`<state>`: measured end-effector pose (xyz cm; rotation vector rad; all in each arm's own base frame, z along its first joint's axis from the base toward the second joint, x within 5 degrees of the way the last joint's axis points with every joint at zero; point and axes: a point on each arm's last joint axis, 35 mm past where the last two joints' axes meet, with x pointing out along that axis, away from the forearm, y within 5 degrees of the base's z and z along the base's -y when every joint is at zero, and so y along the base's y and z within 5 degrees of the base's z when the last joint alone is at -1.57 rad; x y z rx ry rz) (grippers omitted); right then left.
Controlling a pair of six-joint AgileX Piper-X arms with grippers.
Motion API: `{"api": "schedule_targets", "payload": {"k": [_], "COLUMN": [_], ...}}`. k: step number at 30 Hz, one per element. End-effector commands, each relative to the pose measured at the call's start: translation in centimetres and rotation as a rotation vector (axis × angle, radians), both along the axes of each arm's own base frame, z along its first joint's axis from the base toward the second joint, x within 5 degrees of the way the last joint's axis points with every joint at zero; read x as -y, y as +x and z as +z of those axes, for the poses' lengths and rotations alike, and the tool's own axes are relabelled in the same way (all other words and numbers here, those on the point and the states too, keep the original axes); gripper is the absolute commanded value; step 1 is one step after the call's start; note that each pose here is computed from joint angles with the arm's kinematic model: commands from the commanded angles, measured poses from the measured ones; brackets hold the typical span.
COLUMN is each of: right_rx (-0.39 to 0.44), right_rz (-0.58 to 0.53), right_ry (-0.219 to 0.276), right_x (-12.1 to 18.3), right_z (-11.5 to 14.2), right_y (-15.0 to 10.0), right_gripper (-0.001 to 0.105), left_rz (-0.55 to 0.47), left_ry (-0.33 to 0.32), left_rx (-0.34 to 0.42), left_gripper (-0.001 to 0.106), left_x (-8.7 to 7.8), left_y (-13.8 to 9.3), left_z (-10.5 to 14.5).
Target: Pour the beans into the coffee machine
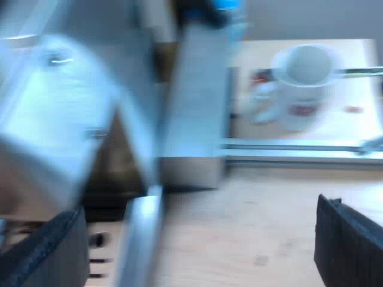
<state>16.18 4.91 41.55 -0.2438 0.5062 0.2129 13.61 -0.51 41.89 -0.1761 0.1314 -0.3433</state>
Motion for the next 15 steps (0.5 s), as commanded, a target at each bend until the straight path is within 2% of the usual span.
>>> {"api": "schedule_targets", "payload": {"k": [1, 4, 8, 12, 14, 15], "right_rx": [0.032, 0.059, 0.103, 0.141, 0.168, 0.168], "right_rz": [-0.062, -0.122, -0.220, -0.263, -0.249, -0.249], "right_ry": [-0.041, -0.080, -0.100, -0.103, -0.133, -0.133], "right_x": [2.0, 3.6, 5.2, 5.7, 5.6, 5.6], "right_z": [0.8, 1.3, 2.0, 2.4, 2.7, 2.7], "right_y": [-0.9, -1.8, -3.6, -5.6, -7.0, -7.0], "right_gripper": [0.078, 0.078, 0.078, 0.078, 0.078, 0.078], "left_rz": [-0.002, -0.046, -0.103, -0.097, -0.062, -0.062], "left_ry": [-0.005, 0.029, 0.046, 0.047, 0.053, 0.053], "left_rx": [-0.044, -0.044, -0.041, -0.060, -0.064, -0.064], "left_gripper": [0.066, 0.066, 0.066, 0.066, 0.066, 0.066], "left_x": [0.3, 0.9, 1.6, 1.5, 1.4, 1.4], "left_y": [0.1, -0.2, -1.0, -1.7, -2.2, -2.2], "left_z": [-0.3, -0.4, -0.4, -0.6, -0.6, -0.6]}}
